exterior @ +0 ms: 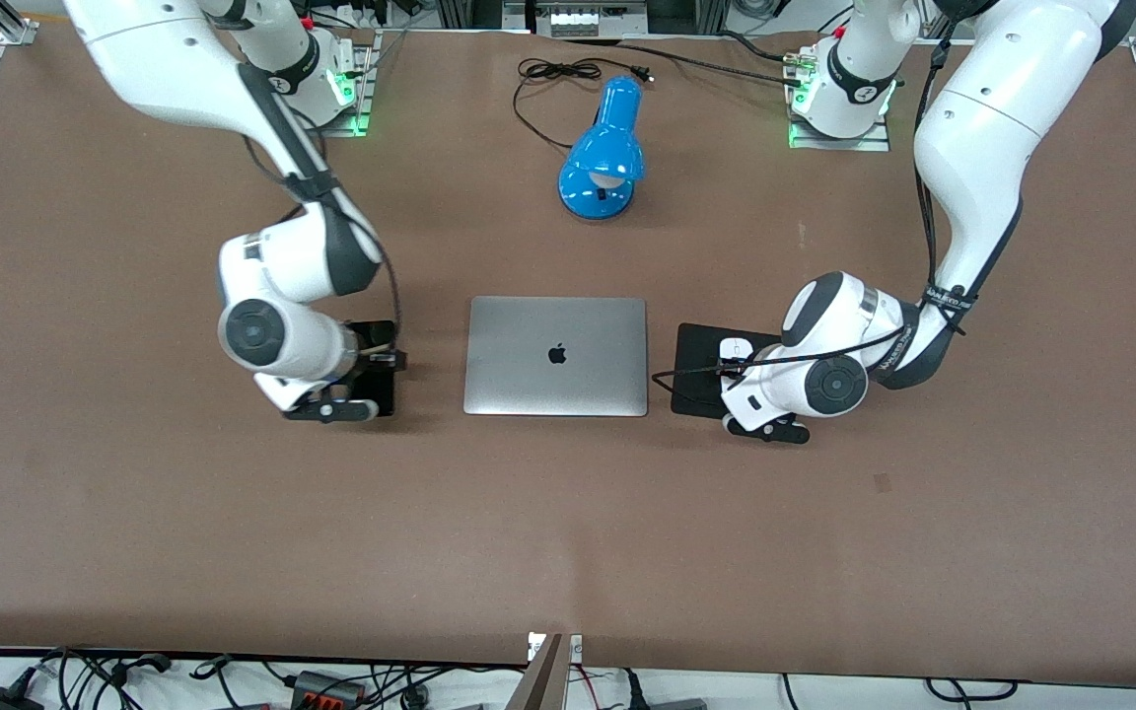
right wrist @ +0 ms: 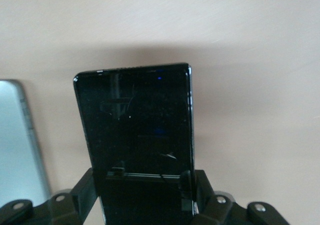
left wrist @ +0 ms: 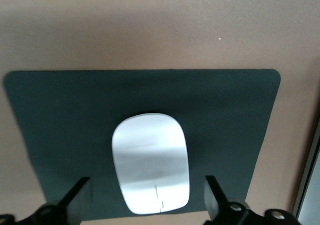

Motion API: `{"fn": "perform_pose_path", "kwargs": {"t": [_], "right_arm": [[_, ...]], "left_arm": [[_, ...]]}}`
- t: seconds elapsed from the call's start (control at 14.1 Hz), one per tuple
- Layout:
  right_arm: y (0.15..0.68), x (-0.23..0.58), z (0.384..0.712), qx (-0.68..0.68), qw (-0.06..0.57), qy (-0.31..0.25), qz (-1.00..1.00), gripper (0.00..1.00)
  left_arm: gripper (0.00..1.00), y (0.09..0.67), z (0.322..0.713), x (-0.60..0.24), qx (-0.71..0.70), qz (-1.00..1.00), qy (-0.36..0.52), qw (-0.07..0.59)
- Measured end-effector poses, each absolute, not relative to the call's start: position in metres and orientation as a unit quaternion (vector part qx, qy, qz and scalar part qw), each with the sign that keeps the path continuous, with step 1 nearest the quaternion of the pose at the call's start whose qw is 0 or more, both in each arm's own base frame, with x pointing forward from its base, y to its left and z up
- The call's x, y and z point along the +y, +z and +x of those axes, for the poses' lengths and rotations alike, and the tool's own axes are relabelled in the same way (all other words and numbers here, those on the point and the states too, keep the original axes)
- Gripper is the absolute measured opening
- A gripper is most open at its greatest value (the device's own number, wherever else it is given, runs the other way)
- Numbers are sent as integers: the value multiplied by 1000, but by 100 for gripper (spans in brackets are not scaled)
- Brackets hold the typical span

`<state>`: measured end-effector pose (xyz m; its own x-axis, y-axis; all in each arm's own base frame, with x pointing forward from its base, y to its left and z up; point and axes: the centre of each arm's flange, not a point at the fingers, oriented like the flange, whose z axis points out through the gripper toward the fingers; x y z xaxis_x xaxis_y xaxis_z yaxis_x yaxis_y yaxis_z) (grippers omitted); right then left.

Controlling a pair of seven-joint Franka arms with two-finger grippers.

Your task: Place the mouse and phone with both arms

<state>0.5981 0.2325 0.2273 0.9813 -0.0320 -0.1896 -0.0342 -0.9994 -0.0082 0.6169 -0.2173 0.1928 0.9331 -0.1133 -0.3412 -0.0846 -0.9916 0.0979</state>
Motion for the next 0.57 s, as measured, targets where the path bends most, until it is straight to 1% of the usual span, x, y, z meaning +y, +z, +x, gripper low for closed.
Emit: {"fn": "perform_pose_path", "kwargs": {"t": [0.14,0.21,0.43,0.57], "right_arm": [[213,253,590,30,2,95,-995,81],[205,256,587,33,0,99,-995,81],[183,256,582,45,-7,114,-992,81],[179,262,578,50,-10,115,-992,81]], "left_arm": [[100,223,629,-201,-42,980,-195,27],[100,248,637,-188,-34,979,-201,19],[100,348,653,-127,7,981,-195,-2],[100,418,645,-90,34,984,-177,-16]]}}
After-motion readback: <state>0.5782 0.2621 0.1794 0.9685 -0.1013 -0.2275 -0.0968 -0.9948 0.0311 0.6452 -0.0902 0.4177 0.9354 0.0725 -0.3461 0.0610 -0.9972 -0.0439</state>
